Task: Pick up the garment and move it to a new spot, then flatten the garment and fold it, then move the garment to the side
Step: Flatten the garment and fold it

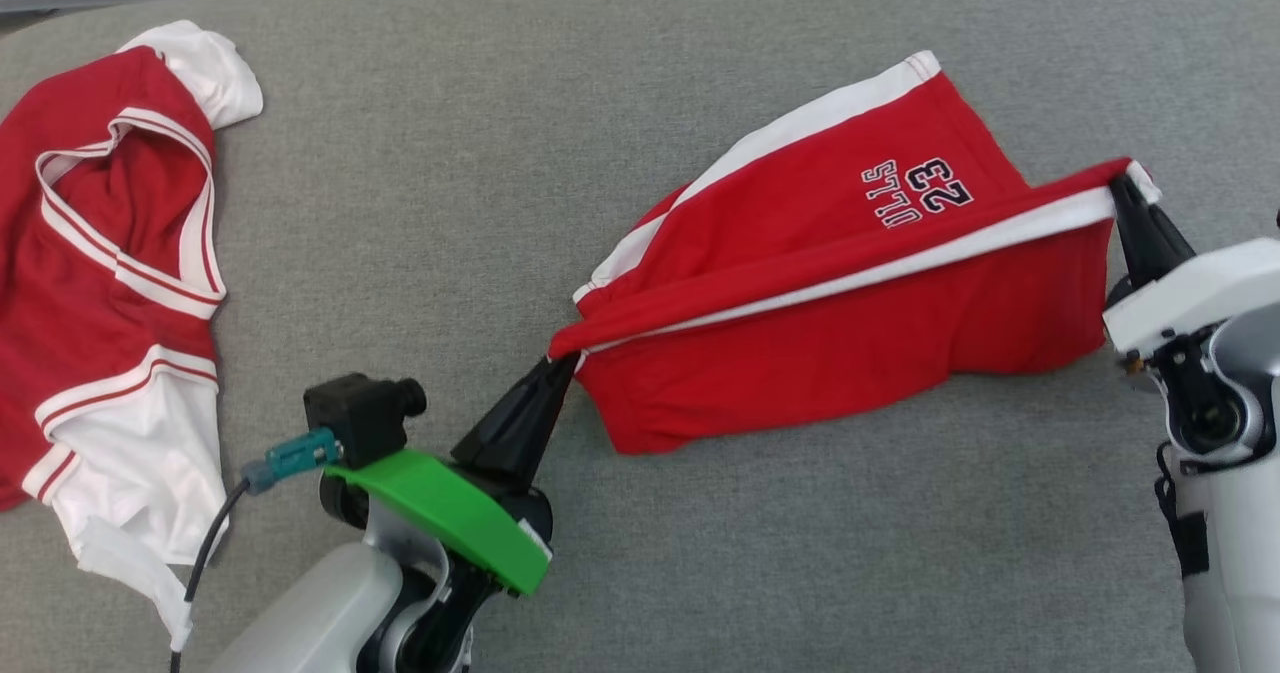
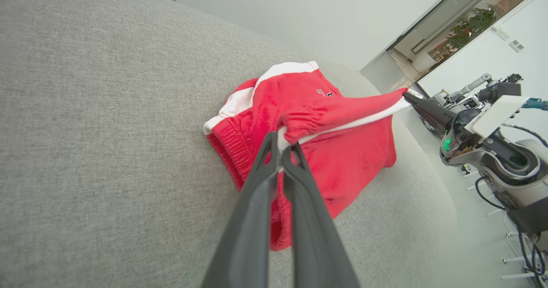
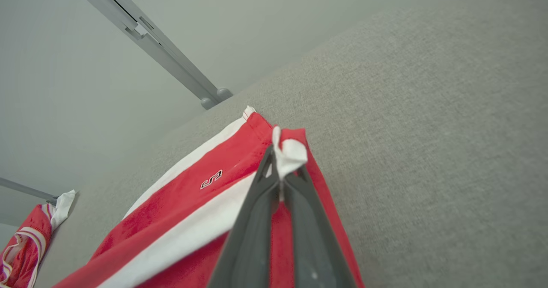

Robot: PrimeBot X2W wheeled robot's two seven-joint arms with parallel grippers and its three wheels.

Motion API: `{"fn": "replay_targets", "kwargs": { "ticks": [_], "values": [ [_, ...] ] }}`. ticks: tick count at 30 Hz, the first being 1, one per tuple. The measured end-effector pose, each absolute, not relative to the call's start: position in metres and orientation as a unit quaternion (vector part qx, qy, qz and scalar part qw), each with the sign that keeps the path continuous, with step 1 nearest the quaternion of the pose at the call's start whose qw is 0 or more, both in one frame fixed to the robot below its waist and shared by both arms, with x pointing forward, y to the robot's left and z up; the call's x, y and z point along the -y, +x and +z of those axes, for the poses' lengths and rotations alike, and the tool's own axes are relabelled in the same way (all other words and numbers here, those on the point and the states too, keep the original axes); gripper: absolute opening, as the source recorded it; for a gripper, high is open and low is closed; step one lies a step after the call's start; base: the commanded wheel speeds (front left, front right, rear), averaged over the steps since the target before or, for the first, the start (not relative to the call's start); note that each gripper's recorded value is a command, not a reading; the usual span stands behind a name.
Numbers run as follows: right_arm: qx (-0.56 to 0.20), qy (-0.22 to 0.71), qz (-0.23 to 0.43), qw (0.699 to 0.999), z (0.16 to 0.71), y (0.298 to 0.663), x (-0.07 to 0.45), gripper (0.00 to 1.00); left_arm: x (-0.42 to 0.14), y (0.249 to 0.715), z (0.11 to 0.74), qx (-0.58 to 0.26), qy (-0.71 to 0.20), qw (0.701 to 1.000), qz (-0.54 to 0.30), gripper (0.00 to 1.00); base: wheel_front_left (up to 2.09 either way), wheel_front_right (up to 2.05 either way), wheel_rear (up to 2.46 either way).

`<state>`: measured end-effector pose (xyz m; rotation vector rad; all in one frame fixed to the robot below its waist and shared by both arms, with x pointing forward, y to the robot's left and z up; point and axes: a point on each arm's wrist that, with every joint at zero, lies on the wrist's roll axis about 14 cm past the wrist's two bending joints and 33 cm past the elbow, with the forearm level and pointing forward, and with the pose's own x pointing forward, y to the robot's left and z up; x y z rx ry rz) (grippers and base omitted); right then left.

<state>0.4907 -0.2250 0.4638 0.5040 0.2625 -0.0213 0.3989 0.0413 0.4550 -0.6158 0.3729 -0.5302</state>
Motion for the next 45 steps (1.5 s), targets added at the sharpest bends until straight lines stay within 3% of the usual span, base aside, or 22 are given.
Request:
{"fn": "replay_targets", "kwargs": {
  "ticks": [7,14,15,16,17,18,19,28,32,36,45],
  "values": [
    [-0.161,0.216,0.027,0.963,0.458,0.554,0.195,0.00,-0.042,0.434,0.442,-0.202,-0.298,0.900,-0.246,0.00,0.00,0.00,0.00],
    [-0.209,0.187,0.035,0.959,0.426,0.583,0.178,0.00,-0.046,0.456,0.419,-0.229,-0.290,0.901,-0.227,0.00,0.00,0.00,0.00],
    [-0.212,0.187,0.037,0.958,0.423,0.585,0.175,0.27,-0.048,0.457,0.416,-0.232,-0.290,0.902,-0.222,0.00,0.00,0.00,0.00],
    [-0.214,0.188,0.041,0.958,0.421,0.588,0.170,0.93,-0.051,0.457,0.412,-0.235,-0.291,0.903,-0.214,0.00,0.00,0.00,0.00],
    [-0.212,0.189,0.045,0.958,0.421,0.591,0.166,1.00,-0.052,0.458,0.408,-0.239,-0.291,0.902,-0.209,0.18,0.00,0.00,0.00],
    [-0.211,0.187,0.048,0.958,0.421,0.594,0.163,1.00,-0.053,0.457,0.406,-0.244,-0.290,0.902,-0.208,0.47,0.00,0.00,0.00],
    [-0.203,0.184,0.051,0.960,0.423,0.598,0.161,1.00,-0.054,0.457,0.404,-0.246,-0.289,0.902,-0.205,1.00,0.00,0.00,0.00],
    [-0.147,0.175,0.050,0.972,0.443,0.611,0.164,1.00,-0.063,0.465,0.409,-0.210,-0.291,0.917,-0.177,1.00,0.00,0.00,0.00],
    [-0.132,0.103,0.070,0.983,0.449,0.602,0.168,1.00,-0.078,0.469,0.424,-0.150,-0.266,0.941,-0.144,1.00,0.00,0.00,0.00],
    [-0.175,-0.022,0.089,0.980,0.428,0.581,0.183,1.00,-0.100,0.464,0.438,-0.105,-0.216,0.965,-0.105,1.00,0.00,0.00,0.00],
    [-0.295,-0.087,0.102,0.946,0.388,0.575,0.187,1.00,-0.118,0.433,0.433,-0.077,-0.191,0.977,-0.049,1.00,0.00,0.00,0.00]
  ]
}}
